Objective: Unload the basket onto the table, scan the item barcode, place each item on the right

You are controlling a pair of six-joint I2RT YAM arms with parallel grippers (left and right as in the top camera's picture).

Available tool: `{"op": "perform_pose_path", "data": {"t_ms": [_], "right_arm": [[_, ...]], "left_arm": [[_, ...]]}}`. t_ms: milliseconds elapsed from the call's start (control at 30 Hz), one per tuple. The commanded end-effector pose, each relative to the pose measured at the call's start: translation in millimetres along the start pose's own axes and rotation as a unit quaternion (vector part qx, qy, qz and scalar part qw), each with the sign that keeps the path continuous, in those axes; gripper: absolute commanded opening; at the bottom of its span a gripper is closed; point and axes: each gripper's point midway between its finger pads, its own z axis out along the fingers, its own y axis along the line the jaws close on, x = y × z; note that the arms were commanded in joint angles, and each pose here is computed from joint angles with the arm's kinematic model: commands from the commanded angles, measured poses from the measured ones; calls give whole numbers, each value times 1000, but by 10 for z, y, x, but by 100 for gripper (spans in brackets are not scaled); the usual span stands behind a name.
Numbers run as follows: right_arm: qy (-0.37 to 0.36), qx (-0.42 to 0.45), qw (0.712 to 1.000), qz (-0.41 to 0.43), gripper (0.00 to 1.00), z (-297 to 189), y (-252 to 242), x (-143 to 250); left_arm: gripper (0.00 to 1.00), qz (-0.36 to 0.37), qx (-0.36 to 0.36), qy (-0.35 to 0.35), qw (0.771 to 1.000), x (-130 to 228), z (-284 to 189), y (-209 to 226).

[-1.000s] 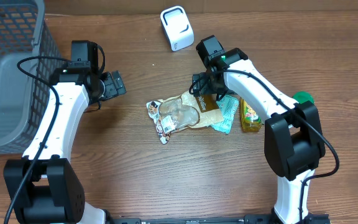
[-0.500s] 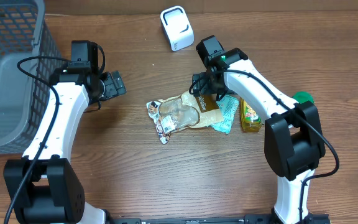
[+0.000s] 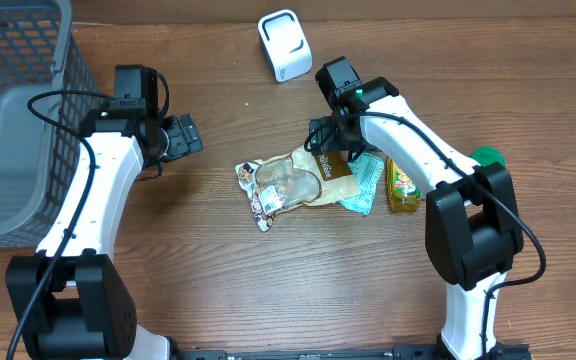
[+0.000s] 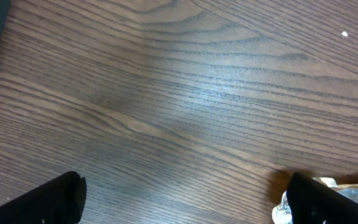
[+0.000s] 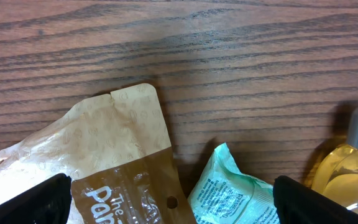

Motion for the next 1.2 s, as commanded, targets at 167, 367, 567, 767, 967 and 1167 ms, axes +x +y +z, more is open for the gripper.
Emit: {"op": "perform_pose_path", "data": {"t_ms": [167, 367, 567, 767, 967, 1167], "right_arm": [[-3, 3, 1000, 6, 100, -14, -44, -4], [-3, 3, 1000, 6, 100, -14, -44, -4], [-3, 3, 1000, 6, 100, -14, -44, -4], [-3, 3, 1000, 6, 100, -14, -44, -4], [-3, 3, 1000, 6, 100, -14, -44, -4], [-3, 3, 1000, 6, 100, -14, -44, -4]], "left_arm": [[99, 12, -2, -8, 1000, -21, -38, -28], [100, 48, 15, -12, 999, 151, -151, -270], [99, 144, -22, -25, 989, 394, -218, -384], [100, 187, -25, 2, 982, 798, -194, -354], [99, 184, -2, -1, 983, 1055, -37, -271], [99, 175, 23, -54, 983, 1188, 125, -191]]}}
